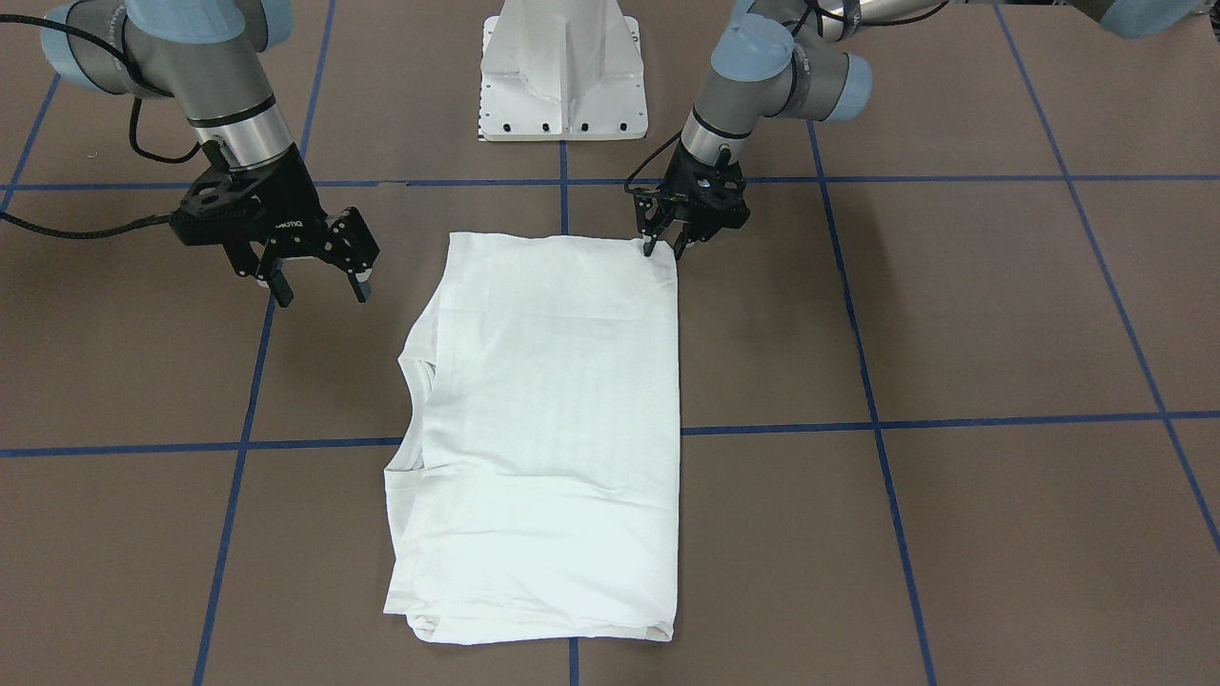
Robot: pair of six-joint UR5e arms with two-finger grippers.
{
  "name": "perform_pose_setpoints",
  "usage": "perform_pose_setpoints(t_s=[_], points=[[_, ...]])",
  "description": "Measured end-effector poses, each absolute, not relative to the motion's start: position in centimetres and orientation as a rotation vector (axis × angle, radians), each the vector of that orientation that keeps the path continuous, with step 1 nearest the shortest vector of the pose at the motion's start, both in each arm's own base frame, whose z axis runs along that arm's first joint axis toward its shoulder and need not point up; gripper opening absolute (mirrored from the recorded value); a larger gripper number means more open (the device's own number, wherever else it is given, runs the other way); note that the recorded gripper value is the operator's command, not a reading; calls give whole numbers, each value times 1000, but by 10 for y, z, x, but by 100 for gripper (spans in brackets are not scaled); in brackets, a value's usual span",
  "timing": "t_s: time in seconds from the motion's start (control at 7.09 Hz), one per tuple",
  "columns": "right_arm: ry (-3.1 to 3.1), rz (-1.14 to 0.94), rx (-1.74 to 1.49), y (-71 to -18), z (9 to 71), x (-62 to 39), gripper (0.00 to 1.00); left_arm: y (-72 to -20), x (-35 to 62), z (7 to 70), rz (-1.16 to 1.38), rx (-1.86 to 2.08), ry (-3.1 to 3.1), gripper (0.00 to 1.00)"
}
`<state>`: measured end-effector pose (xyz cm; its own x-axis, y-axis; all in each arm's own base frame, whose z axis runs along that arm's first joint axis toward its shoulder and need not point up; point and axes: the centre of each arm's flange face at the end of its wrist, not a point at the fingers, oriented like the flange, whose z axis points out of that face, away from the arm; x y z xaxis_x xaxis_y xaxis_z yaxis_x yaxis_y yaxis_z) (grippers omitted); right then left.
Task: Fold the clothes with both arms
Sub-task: 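Lower the left gripper to the near shirt edge while the right moves aside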
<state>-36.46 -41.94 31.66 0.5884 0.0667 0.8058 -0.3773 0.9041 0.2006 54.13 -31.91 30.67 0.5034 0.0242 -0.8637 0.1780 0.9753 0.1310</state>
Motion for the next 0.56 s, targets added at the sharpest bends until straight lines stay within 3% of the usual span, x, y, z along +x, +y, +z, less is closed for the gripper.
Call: perform_pose_setpoints(t_s=[0.14,0.56], points=[[-909,265,372,-419,317,-365,100,-319,542,307,-96,213,1041,0],[-916,280,359,-414,316,-372,98,-321,539,303,-111,228,1045,0]])
